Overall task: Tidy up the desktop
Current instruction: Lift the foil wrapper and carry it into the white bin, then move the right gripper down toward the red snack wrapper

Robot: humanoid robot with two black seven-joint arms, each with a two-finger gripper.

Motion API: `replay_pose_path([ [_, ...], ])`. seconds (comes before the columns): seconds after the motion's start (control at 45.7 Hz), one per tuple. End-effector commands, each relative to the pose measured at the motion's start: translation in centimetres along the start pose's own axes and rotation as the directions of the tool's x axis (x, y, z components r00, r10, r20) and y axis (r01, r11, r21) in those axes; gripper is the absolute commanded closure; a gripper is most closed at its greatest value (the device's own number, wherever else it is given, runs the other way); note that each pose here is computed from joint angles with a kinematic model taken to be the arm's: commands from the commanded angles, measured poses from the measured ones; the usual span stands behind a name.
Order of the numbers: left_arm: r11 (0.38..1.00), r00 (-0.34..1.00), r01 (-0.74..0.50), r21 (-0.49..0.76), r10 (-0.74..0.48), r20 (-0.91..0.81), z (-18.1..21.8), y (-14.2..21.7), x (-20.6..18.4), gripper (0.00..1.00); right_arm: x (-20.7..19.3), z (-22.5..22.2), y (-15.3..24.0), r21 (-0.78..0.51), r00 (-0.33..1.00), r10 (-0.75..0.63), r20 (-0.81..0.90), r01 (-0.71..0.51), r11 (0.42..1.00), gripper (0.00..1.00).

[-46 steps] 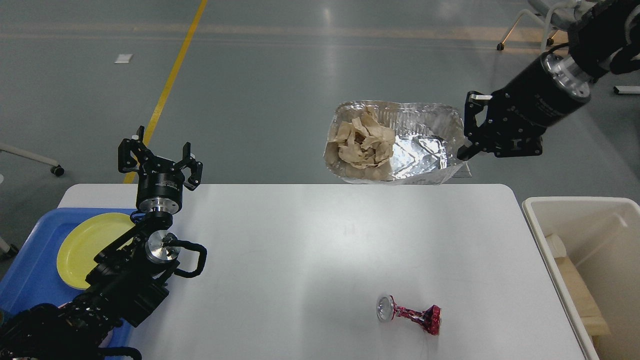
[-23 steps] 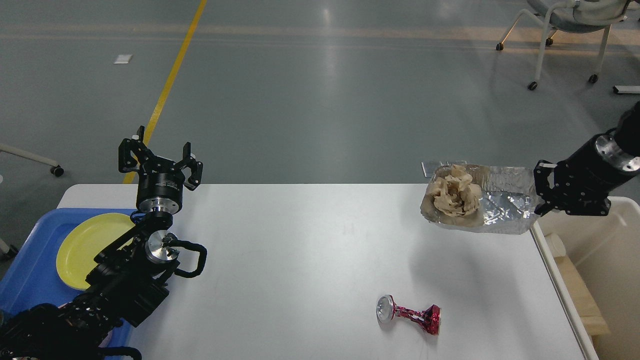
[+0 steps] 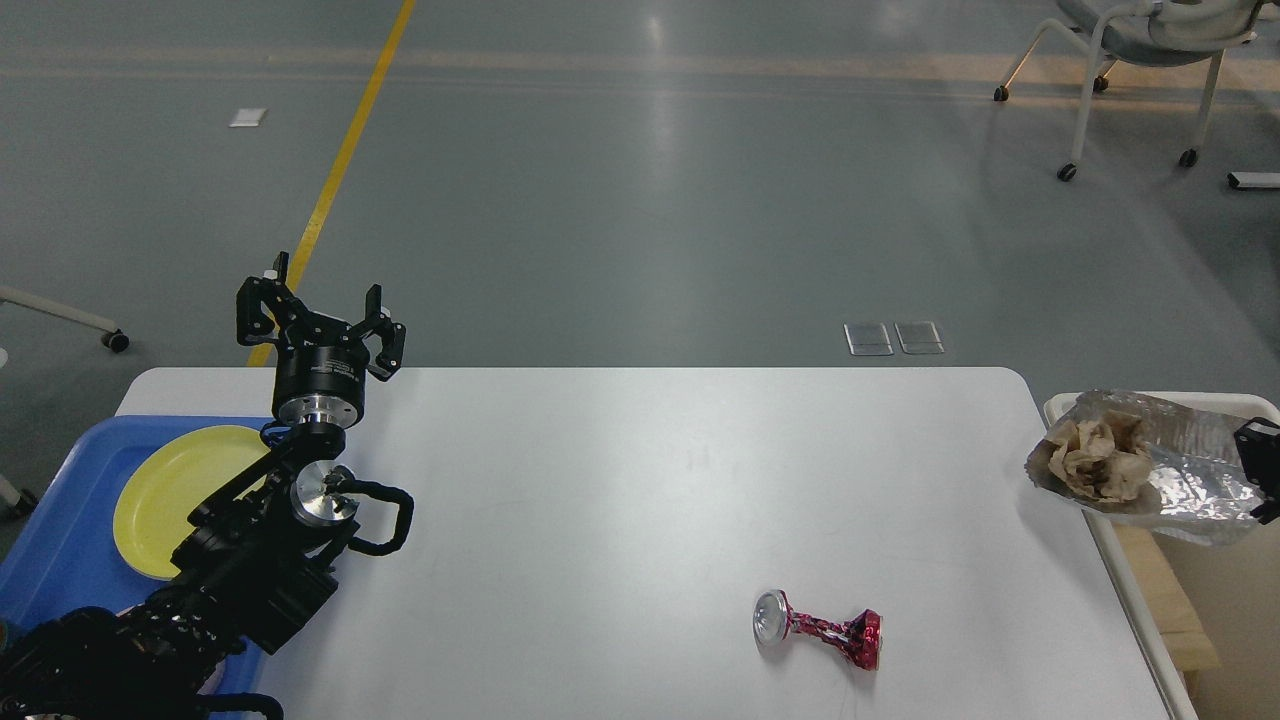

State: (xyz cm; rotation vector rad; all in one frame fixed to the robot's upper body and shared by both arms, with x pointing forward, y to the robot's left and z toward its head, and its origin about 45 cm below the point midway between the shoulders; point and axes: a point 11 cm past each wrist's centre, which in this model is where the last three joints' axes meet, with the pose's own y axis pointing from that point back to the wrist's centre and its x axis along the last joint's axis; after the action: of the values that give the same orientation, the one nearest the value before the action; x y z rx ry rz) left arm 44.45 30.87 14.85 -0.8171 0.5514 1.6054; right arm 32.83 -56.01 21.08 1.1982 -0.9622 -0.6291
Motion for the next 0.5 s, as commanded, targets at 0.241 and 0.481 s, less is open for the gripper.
replay_pose_path([
  [0.241, 1.000, 1.000, 0.000, 0.000, 0.000, 0.000, 0.0, 0.0, 0.0, 0.00, 2.6, 5.4, -1.7, -0.115, 0.967, 0.215, 0.139, -0.200, 0.973, 1.00],
  [0.481, 1.000, 1.000, 0.000, 0.000, 0.000, 0.000, 0.0, 0.0, 0.0, 0.00, 2.6, 4.7, -2.7, -0.152, 0.912, 0.379, 0.154, -0.357, 0.922, 0.45],
])
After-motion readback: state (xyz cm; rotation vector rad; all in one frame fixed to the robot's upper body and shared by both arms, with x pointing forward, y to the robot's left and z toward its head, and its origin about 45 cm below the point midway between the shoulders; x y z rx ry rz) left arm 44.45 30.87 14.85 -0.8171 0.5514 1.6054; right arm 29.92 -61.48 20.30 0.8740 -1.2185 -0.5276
